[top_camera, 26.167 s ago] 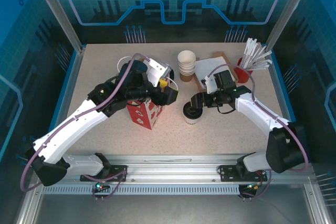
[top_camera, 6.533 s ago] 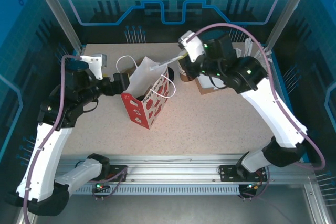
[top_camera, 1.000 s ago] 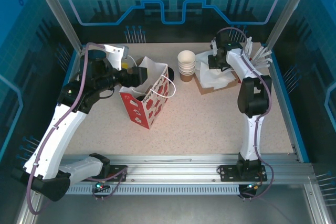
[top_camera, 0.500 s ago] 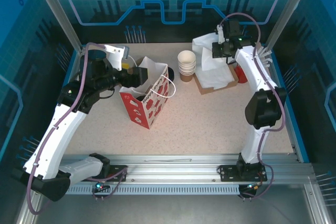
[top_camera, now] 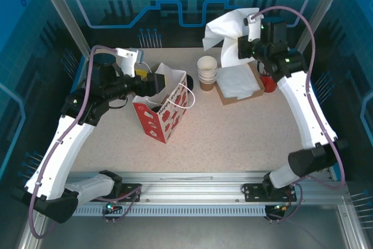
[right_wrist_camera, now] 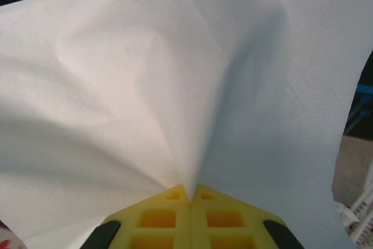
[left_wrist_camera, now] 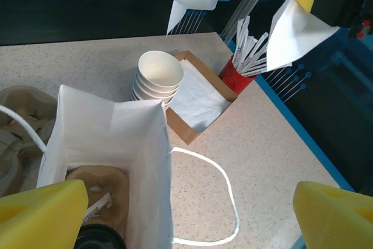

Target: Pack the takeout coffee

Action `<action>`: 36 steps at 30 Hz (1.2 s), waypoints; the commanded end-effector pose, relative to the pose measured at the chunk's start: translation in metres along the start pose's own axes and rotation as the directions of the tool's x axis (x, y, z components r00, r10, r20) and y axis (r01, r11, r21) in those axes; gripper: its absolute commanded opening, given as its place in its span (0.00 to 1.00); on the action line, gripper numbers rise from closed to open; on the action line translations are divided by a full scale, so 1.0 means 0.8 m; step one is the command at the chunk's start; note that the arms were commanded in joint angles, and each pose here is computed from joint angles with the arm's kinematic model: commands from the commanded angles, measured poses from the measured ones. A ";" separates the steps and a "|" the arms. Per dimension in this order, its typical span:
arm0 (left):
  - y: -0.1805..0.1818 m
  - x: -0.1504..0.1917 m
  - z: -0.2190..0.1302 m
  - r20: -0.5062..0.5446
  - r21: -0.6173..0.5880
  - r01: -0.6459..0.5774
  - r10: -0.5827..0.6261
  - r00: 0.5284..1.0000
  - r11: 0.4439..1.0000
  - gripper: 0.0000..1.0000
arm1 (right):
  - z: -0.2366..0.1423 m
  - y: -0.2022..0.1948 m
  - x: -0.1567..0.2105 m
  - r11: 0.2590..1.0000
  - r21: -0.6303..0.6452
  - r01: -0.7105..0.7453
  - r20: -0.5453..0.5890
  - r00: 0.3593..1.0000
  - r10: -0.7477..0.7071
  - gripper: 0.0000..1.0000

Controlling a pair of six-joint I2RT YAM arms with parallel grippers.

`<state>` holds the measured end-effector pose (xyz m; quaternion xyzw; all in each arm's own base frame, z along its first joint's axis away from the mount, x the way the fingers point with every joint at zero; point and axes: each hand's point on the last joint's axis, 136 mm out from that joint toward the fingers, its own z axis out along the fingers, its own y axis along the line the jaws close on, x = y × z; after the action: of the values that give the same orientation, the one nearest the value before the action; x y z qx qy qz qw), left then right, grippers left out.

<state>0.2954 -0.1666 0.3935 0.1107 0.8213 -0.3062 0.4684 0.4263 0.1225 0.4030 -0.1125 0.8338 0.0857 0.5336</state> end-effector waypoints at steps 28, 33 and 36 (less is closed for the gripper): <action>-0.113 -0.068 0.051 -0.144 0.141 -0.095 0.115 0.983 0.985 0.77 | -0.120 0.184 0.035 0.890 -0.422 0.171 0.226 0.971 -0.079 0.08; -0.121 -0.070 0.053 -0.141 0.170 -0.078 0.102 0.985 0.982 0.56 | -0.114 0.190 0.037 0.892 -0.415 0.177 0.226 0.970 -0.088 0.08; -0.123 -0.070 0.053 -0.139 0.180 -0.070 0.096 0.986 0.981 0.41 | -0.110 0.196 0.037 0.889 -0.421 0.181 0.225 0.970 -0.091 0.08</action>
<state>0.3184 -0.2596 0.4521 0.1978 0.8298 -0.3277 0.4061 0.2927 0.2388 0.4118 -0.2750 0.7367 0.2423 0.5682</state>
